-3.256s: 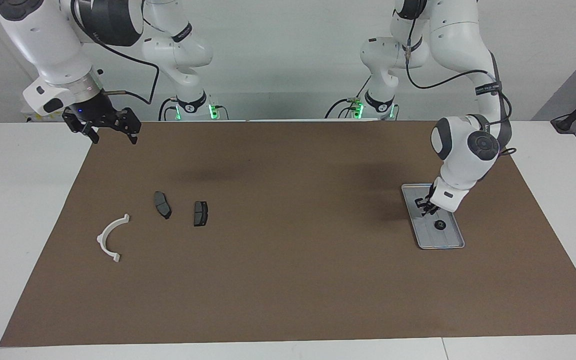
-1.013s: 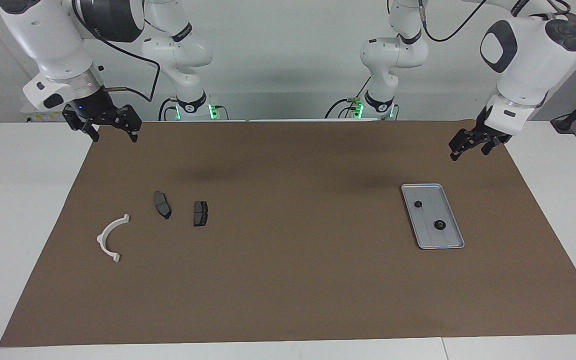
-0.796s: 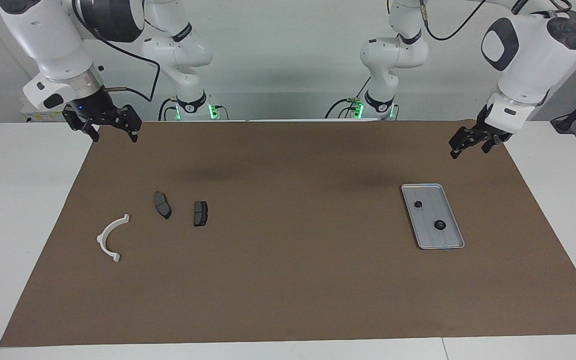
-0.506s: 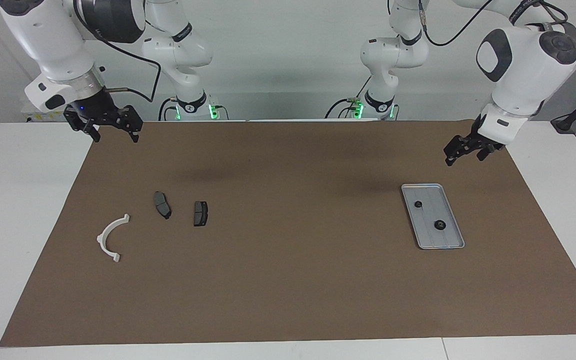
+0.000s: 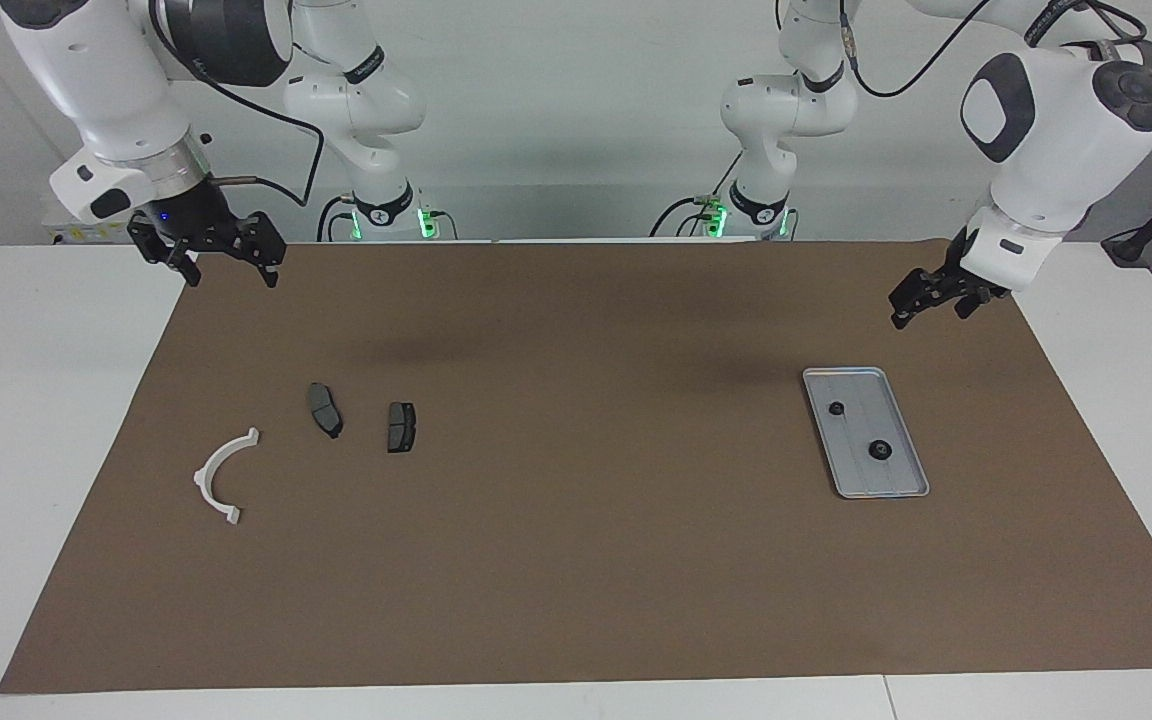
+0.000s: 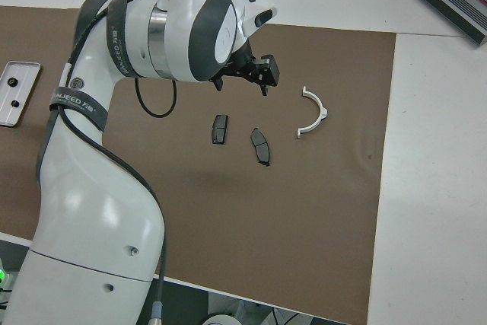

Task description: Pick bearing gear from pile to tray

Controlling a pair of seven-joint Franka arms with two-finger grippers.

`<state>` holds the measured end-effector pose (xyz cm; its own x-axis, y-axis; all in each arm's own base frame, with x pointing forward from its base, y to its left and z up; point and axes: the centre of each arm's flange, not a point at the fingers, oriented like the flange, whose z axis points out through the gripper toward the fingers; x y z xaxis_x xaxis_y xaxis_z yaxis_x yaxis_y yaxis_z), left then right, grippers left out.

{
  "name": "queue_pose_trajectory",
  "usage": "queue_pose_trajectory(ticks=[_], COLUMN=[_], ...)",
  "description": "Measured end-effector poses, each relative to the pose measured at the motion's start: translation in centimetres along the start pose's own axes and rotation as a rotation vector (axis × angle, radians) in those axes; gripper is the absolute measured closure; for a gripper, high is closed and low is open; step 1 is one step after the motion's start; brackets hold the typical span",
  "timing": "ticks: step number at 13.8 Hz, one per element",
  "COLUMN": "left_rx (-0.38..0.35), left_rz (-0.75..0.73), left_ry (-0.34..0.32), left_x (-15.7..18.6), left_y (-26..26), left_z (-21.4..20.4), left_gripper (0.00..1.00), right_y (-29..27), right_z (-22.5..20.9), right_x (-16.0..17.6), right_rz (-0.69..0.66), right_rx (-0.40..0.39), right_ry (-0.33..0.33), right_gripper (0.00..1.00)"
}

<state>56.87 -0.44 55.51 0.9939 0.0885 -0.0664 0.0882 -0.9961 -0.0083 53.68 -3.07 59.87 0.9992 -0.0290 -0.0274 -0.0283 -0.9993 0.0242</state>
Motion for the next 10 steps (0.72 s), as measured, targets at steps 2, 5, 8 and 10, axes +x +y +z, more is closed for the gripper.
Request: queue_pose_trajectory(ticks=[2,5,8,10], left_rx=[-0.002,-0.002,-0.006,-0.007], left_rz=[-0.001,-0.002,0.011,0.014], left_ry=[0.008,0.005,0.013,0.019], left_x=[-0.2,-0.4,-1.0,-1.4], left_y=[-0.1,-0.1,0.5,0.6], left_z=[-0.4,-0.5,-1.3,-1.8], left_gripper=[0.0,0.0,0.0,0.0], right_y=[0.0,0.0,0.0,0.0], right_z=[0.0,-0.1,-0.1,-0.1], right_x=[0.0,0.1,0.1,0.1], right_rz=[0.004,0.008,0.016,0.017], right_rx=[0.0,0.0,0.0,0.0], right_ry=[0.0,0.01,0.013,0.012], right_gripper=[0.0,0.0,0.0,0.0])
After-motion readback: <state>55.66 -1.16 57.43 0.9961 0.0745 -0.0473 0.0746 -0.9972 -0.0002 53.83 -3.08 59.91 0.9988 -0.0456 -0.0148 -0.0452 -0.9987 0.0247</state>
